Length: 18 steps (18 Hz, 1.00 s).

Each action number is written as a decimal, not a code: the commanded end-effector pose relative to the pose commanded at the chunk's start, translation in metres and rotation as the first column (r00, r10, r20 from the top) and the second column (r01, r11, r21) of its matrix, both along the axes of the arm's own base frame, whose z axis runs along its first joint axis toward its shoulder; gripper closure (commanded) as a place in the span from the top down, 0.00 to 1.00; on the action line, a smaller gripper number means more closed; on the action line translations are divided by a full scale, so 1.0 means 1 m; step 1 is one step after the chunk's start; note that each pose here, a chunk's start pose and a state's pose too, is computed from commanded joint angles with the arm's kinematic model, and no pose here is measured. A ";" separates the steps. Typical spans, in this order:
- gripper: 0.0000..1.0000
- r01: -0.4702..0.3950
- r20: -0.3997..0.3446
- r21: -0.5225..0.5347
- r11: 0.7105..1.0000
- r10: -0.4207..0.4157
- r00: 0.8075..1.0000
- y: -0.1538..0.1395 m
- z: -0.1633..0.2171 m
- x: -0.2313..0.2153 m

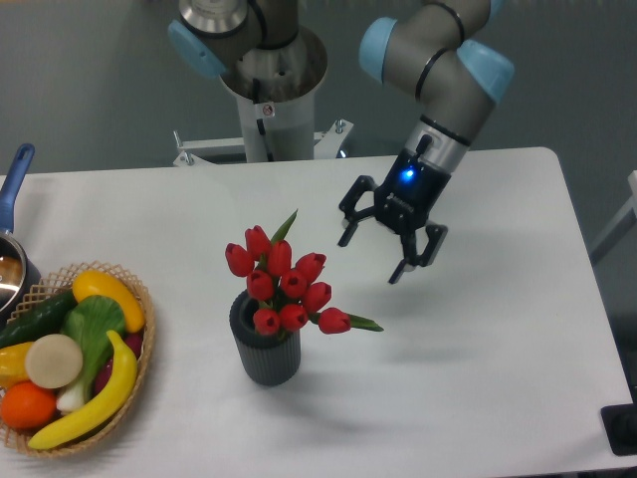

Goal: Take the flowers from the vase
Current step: 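Move the open gripper down toward the red tulip stems above the vase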

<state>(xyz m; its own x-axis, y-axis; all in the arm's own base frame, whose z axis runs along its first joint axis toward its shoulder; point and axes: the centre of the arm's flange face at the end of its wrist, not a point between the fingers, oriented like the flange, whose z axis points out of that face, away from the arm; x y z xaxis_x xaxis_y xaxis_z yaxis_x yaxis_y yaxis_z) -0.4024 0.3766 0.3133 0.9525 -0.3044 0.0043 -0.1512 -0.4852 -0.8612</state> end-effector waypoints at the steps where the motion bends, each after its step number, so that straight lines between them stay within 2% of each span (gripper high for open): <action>1: 1.00 0.006 0.008 0.002 1.000 -0.006 1.000 0.004 0.000 0.003; 5: 1.00 0.023 0.030 0.043 0.999 -0.024 0.999 0.012 -0.001 0.007; 8: 1.00 0.075 0.021 0.050 0.996 -0.076 0.997 0.034 -0.002 0.028; 18: 1.00 0.124 0.010 0.057 0.991 -0.125 0.992 0.066 -0.026 0.026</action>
